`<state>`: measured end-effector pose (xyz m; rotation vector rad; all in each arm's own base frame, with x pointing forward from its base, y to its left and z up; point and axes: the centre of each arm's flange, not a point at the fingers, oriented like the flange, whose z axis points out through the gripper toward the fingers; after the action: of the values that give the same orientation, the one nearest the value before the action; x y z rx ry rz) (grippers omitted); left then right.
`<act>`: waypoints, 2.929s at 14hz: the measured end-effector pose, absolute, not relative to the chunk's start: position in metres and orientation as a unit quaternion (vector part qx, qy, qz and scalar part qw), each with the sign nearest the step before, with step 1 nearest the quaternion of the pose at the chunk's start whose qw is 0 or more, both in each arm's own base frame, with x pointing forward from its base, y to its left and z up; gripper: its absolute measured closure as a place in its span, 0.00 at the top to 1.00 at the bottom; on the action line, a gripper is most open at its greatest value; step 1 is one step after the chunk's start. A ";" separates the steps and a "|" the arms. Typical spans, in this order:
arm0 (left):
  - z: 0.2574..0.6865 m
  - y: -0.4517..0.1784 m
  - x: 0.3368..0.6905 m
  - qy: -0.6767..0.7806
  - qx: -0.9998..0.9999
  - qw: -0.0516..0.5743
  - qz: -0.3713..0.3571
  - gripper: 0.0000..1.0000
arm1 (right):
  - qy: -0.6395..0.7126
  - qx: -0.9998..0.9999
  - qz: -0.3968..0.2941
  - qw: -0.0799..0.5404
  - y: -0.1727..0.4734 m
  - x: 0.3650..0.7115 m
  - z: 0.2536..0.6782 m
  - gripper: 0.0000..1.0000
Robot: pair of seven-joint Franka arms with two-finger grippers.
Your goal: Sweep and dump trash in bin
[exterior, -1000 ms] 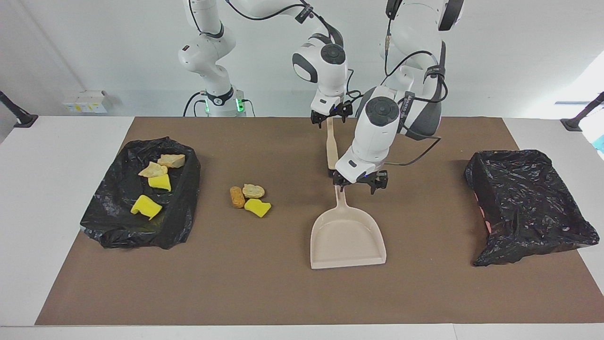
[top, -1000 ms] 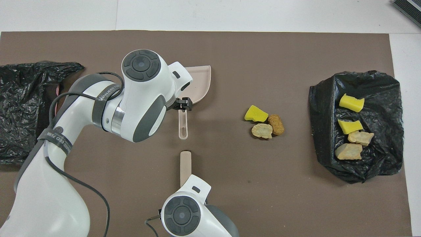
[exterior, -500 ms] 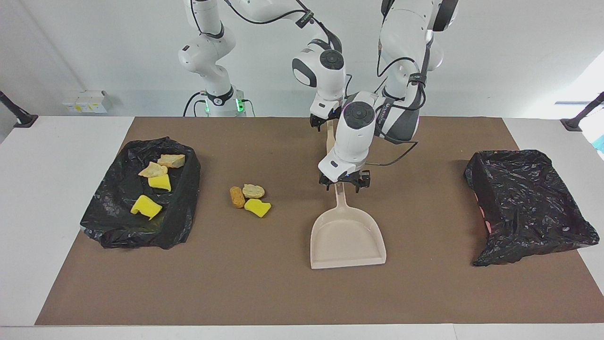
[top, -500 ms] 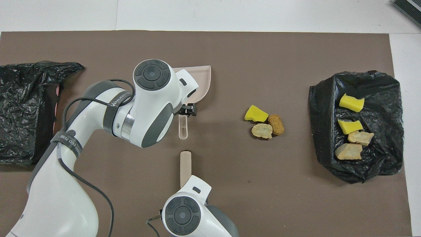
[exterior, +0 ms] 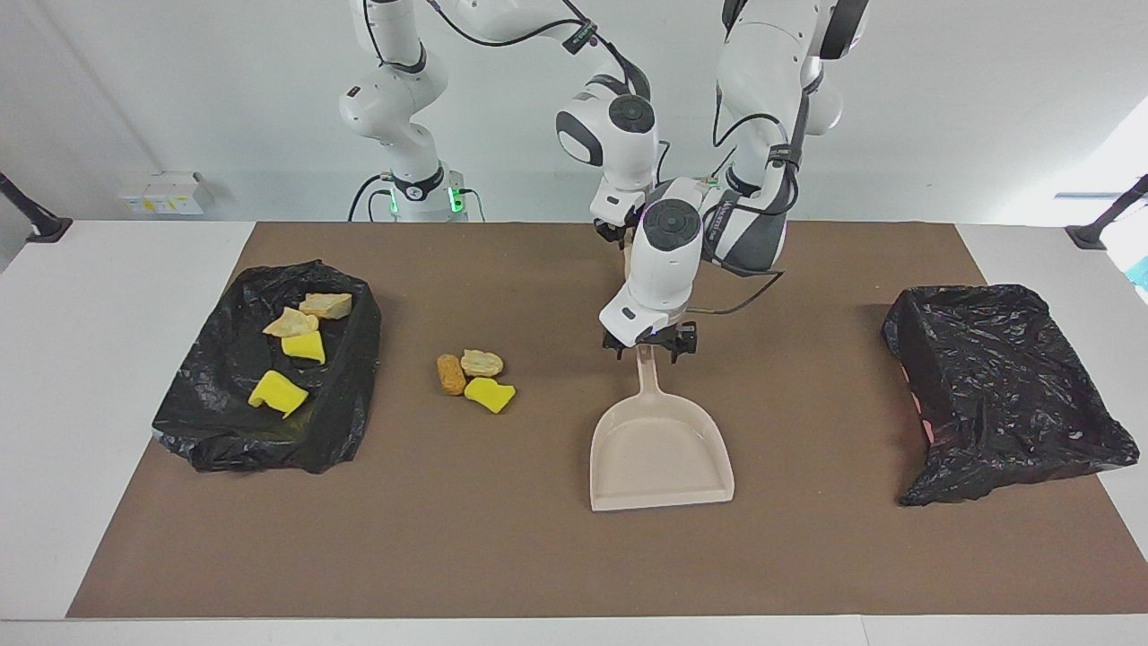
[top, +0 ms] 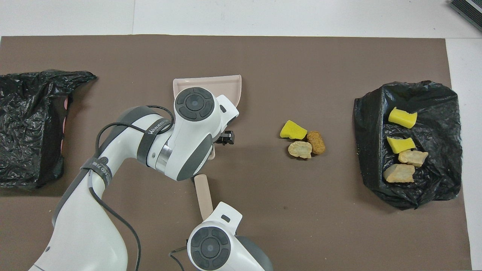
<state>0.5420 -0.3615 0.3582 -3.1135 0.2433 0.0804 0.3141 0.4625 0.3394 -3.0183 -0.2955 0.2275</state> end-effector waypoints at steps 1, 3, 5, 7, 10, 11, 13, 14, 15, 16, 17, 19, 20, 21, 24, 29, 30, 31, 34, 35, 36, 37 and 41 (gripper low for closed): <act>0.356 -0.361 0.541 0.076 -0.997 0.009 0.027 1.00 | -0.097 -0.991 0.075 0.050 0.462 0.314 0.339 0.26; 0.354 -0.360 0.541 0.066 -0.997 0.010 0.027 0.96 | -0.097 -0.991 0.078 0.047 0.462 0.314 0.339 0.26; 0.354 -0.361 0.541 0.061 -0.998 0.008 0.024 0.71 | -0.101 -0.991 0.086 0.035 0.460 0.313 0.340 0.26; 0.355 -0.361 0.542 0.060 -0.998 0.006 0.020 0.49 | -0.111 -0.989 0.097 0.013 0.457 0.312 0.346 0.26; 0.357 -0.358 0.547 0.059 -0.998 0.002 0.009 0.32 | -0.104 -0.988 0.111 -0.006 0.434 0.322 0.384 0.26; 0.359 -0.355 0.550 0.066 -0.998 0.003 0.007 0.32 | -0.097 -0.989 0.114 -0.011 0.420 0.327 0.402 0.26; 0.367 -0.342 0.559 0.095 -0.995 0.004 -0.001 0.32 | -0.087 -0.989 0.114 -0.021 0.388 0.336 0.438 0.26; 0.373 -0.331 0.566 0.111 -0.994 0.003 -0.006 0.32 | -0.082 -0.990 0.112 -0.019 0.374 0.341 0.453 0.26; 0.380 -0.319 0.572 0.133 -0.991 0.001 -0.011 0.32 | -0.077 -0.991 0.108 -0.015 0.362 0.346 0.465 0.26; 0.387 -0.309 0.577 0.157 -0.988 0.001 -0.013 0.32 | -0.071 -0.992 0.105 -0.012 0.353 0.349 0.473 0.26; 0.391 -0.299 0.580 0.184 -0.983 0.003 -0.011 0.32 | -0.065 -0.993 0.100 -0.011 0.346 0.353 0.479 0.26; 0.392 -0.285 0.582 0.251 -0.968 0.016 0.005 0.32 | -0.050 -0.994 0.093 -0.017 0.324 0.363 0.492 0.26; 0.391 -0.280 0.582 0.288 -0.957 0.027 0.010 0.32 | -0.041 -0.995 0.093 -0.016 0.306 0.370 0.500 0.26; 0.390 -0.278 0.582 0.319 -0.947 0.035 0.015 0.32 | -0.029 -0.995 0.095 -0.015 0.283 0.379 0.511 0.26; 0.389 -0.270 0.583 0.401 -0.915 0.044 0.028 0.32 | -0.015 -0.997 0.079 -0.009 0.196 0.415 0.533 0.26; 0.388 -0.249 0.589 0.519 -0.852 0.047 0.047 0.32 | -0.037 -0.996 0.073 -0.028 0.109 0.481 0.467 0.26; 0.388 -0.249 0.589 0.547 -0.834 0.049 0.050 0.32 | -0.038 -0.996 0.079 -0.034 0.112 0.488 0.440 0.26; 0.387 -0.248 0.589 0.574 -0.816 0.049 0.052 0.32 | -0.038 -0.995 0.087 -0.038 0.117 0.492 0.419 0.26; 0.385 -0.248 0.586 0.635 -0.769 0.046 0.060 0.32 | -0.033 -0.992 0.110 -0.049 0.123 0.494 0.377 0.26; 0.385 -0.250 0.583 0.644 -0.761 0.047 0.062 0.32 | -0.034 -0.992 0.112 -0.056 0.121 0.493 0.372 0.26; 0.384 -0.254 0.578 0.651 -0.755 0.049 0.062 0.32 | -0.035 -0.991 0.113 -0.061 0.118 0.492 0.370 0.26; 0.383 -0.261 0.572 0.659 -0.748 0.051 0.061 0.32 | -0.034 -0.991 0.113 -0.063 0.116 0.492 0.368 0.26; 0.375 -0.287 0.535 0.692 -0.717 0.070 0.044 0.32 | -0.026 -0.991 0.112 -0.065 0.120 0.489 0.356 0.26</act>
<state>0.5351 -0.2868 0.3753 -2.1570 2.0841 0.1329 0.4889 0.1198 0.3558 -3.2497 -0.0859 0.3659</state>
